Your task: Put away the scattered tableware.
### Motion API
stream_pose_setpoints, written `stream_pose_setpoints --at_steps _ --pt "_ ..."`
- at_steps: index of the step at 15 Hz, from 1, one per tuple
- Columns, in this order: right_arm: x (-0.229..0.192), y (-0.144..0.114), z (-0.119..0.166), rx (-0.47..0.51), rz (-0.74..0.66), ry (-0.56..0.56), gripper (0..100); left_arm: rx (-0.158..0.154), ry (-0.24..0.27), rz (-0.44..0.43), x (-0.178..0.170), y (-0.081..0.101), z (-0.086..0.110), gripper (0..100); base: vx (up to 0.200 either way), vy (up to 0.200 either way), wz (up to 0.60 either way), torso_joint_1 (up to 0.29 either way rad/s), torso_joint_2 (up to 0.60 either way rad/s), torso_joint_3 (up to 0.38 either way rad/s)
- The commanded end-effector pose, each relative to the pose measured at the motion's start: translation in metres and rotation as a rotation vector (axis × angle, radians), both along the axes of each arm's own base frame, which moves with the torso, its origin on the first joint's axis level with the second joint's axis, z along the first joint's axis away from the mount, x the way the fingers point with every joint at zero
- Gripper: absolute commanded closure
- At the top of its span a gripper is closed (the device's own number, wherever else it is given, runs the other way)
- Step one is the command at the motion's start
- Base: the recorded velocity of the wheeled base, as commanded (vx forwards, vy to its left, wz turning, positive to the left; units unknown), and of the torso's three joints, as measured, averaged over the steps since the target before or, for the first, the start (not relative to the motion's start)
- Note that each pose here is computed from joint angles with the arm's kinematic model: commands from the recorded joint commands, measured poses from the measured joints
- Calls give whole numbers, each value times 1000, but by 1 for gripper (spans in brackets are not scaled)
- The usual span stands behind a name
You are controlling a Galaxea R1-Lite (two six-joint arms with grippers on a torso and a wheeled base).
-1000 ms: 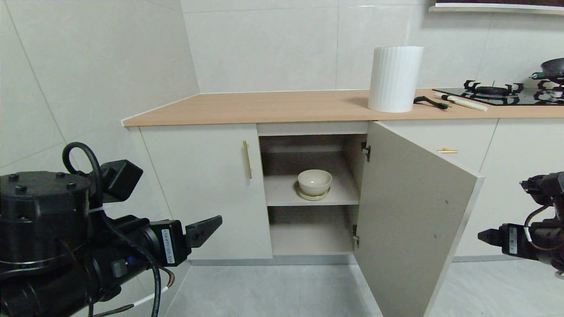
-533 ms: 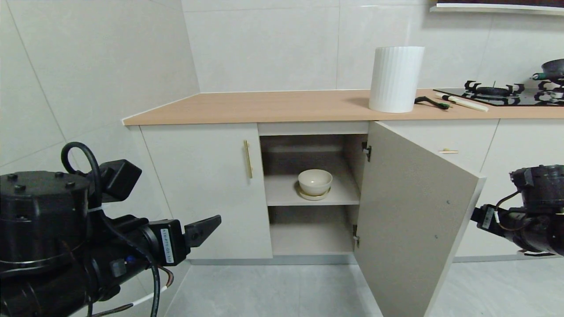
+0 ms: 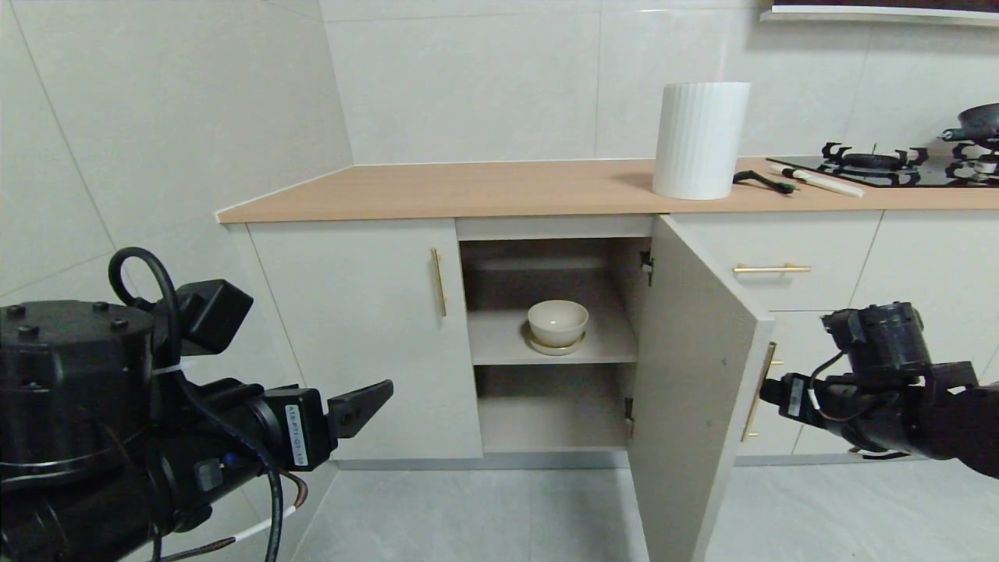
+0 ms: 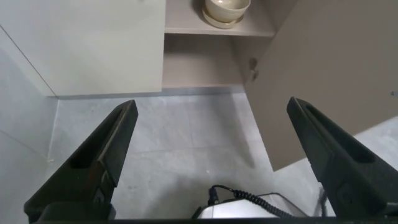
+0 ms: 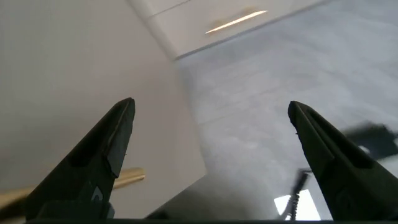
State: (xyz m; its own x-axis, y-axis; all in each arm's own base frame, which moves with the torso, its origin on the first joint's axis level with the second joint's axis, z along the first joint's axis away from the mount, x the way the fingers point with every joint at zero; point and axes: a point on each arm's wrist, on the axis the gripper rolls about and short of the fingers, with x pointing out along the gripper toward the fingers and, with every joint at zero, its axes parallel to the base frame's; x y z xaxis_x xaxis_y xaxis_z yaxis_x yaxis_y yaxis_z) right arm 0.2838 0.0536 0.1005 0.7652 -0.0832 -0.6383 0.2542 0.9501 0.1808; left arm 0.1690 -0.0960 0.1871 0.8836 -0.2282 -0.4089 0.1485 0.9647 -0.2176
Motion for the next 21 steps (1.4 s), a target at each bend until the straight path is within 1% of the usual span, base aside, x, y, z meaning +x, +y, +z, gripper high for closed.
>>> stream_pose_setpoints --at_steps 1,2,3,5,6,8,10,11,12,14,19,20,21 --pt "18 27 -16 8 112 41 0 4 -2 0 0 0 0 0 0 0 0 0 0 0" --pt "24 35 -19 3 144 43 0 7 -1 0 0 0 0 0 0 0 0 0 0 0" --pt "34 52 -25 -3 187 41 0 10 1 -1 1 0 -1 0 0 0 0 0 0 0" --pt "44 82 -24 -3 262 13 0 19 -1 -5 2 -1 -1 0 0 0 0 0 0 0" --pt "46 87 -22 -7 279 2 0 24 -2 -7 2 -1 -1 0 0 0 0 0 0 0" --pt "61 107 -27 -25 330 -20 0 26 -2 -3 4 -2 -1 0 0 0 0 0 0 0" --pt "68 113 -33 -16 334 -20 0 22 -10 0 3 -1 1 0 0 0 0 0 0 0" --pt "72 115 -43 -17 337 -3 0 24 -15 7 3 -1 2 0 0 0 0 0 0 0" --pt "75 116 -43 -13 337 -9 0 28 -17 17 3 -1 2 0 0 0 0 0 0 0" --pt "81 119 -42 -4 338 -24 0 37 -9 27 4 -1 -1 0 0 0 0 0 0 0" --pt "84 121 -49 -8 338 -11 0 51 12 24 5 -1 -5 0 0 0 0 0 0 0" --pt "84 121 -51 -9 338 -8 0 58 14 22 5 -1 -6 0 0 0 0 0 0 0" --pt "85 122 -51 -7 338 -8 0 67 19 17 4 -1 -7 0 200 0 0 2 7 2"
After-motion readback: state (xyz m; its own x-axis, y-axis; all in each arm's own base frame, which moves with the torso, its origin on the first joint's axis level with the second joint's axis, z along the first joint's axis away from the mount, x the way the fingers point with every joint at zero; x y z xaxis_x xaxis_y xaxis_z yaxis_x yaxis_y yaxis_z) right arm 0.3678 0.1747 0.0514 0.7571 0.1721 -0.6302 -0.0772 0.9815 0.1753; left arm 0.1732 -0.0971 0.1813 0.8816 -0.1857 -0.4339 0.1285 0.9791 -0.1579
